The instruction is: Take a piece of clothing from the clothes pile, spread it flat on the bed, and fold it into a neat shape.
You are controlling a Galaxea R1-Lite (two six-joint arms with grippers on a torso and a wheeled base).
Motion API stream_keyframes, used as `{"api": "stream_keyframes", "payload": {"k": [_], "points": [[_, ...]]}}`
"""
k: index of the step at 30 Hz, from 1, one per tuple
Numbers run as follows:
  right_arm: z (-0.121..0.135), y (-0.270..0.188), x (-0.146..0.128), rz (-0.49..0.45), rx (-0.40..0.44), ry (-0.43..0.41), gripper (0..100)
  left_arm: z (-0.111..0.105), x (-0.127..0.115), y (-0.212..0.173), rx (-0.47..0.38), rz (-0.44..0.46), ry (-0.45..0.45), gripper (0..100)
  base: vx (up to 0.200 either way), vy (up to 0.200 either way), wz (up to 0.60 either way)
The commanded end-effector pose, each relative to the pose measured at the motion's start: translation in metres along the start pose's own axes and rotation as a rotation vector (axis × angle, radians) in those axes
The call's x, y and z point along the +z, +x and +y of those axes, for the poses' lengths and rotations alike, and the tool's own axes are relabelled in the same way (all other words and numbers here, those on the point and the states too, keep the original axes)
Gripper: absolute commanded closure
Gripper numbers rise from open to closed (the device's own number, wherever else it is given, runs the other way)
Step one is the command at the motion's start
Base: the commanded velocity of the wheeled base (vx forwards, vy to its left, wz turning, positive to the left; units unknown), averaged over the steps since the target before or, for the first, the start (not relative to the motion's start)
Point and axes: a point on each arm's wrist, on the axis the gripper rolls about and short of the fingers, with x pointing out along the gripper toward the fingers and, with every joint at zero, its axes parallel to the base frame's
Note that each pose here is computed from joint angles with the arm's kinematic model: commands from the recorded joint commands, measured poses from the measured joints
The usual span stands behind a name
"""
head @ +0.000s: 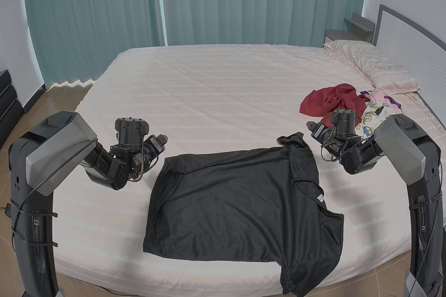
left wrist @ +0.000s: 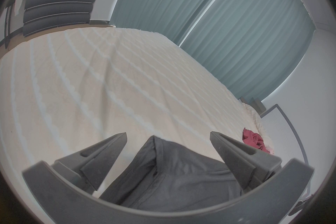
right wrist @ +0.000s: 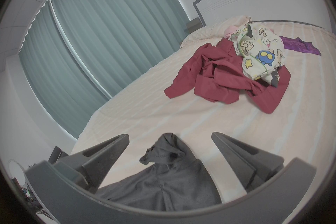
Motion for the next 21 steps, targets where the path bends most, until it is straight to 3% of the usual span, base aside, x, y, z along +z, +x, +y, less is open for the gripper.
{"api": "stream_keyframes", "payload": {"k": [1,4,5,6,9,15,21], "points": [[-0.011,-0.012,-0.007,0.056,-0.035,-0.021,0,0.004,0.003,-0.042,0.013,0.028,0.003,0,0.0,0.0,0.0],[-0.017,-0.035,-0.019,0.16,-0.017,-0.11,0,0.012,-0.004,-0.063,0.024,0.062,-0.016,0,0.0,0.0,0.0],[-0.016,-0.036,-0.02,0.162,-0.014,-0.113,0,0.013,-0.005,-0.064,0.023,0.066,-0.019,0,0.0,0.0,0.0],[-0.017,-0.043,-0.028,0.193,-0.016,-0.184,0,0.02,-0.013,-0.079,0.025,0.099,-0.038,0,0.0,0.0,0.0],[-0.016,-0.052,-0.042,0.24,-0.015,-0.262,0,0.031,-0.028,-0.095,0.034,0.142,-0.06,0,0.0,0.0,0.0],[-0.006,-0.065,-0.063,0.3,0.029,-0.412,0,0.032,-0.052,-0.108,-0.034,0.202,-0.173,0,0.0,0.0,0.0],[-0.002,-0.066,-0.074,0.322,0.039,-0.493,0,0.034,-0.063,-0.112,-0.057,0.27,-0.196,0,0.0,0.0,0.0]]}}
